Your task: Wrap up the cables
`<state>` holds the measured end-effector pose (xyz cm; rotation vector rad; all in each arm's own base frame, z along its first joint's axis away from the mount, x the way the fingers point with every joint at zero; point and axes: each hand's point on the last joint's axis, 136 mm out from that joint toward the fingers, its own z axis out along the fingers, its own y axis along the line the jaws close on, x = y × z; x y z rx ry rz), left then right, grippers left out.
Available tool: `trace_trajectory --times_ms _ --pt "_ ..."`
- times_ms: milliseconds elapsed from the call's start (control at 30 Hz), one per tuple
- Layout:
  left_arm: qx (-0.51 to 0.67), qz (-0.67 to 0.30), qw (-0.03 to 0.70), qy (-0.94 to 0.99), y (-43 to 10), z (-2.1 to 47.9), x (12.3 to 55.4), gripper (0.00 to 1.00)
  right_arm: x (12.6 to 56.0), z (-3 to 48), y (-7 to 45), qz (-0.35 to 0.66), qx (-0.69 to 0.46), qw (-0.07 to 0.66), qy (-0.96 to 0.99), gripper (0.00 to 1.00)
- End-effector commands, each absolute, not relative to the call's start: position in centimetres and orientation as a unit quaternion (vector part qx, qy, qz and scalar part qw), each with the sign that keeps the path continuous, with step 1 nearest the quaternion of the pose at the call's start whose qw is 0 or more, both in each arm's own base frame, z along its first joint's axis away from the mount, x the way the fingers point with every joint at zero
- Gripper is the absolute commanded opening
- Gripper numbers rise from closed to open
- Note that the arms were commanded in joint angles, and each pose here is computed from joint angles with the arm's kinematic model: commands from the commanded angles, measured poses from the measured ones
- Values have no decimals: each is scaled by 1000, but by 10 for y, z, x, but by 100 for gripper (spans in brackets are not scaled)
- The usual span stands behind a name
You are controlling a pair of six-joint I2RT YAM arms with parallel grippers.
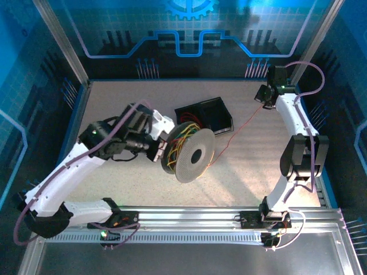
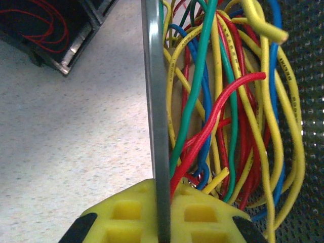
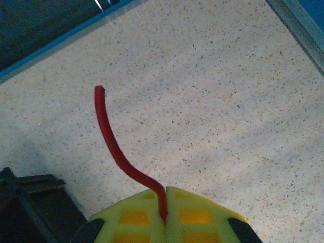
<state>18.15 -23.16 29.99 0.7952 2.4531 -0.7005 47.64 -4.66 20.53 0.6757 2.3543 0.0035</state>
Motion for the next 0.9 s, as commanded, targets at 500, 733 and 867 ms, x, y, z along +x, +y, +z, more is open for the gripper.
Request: trace_trajectory --times_ms 500,733,867 --pt "325 -50 211 921 -249 206 211 0 500 382 74 218 213 475 826 0" --pt "321 -15 183 929 -242 180 212 0 480 440 126 312 174 497 791 0" --pt "305 -5 184 934 -239 178 217 0 461 482 163 362 137 508 770 0"
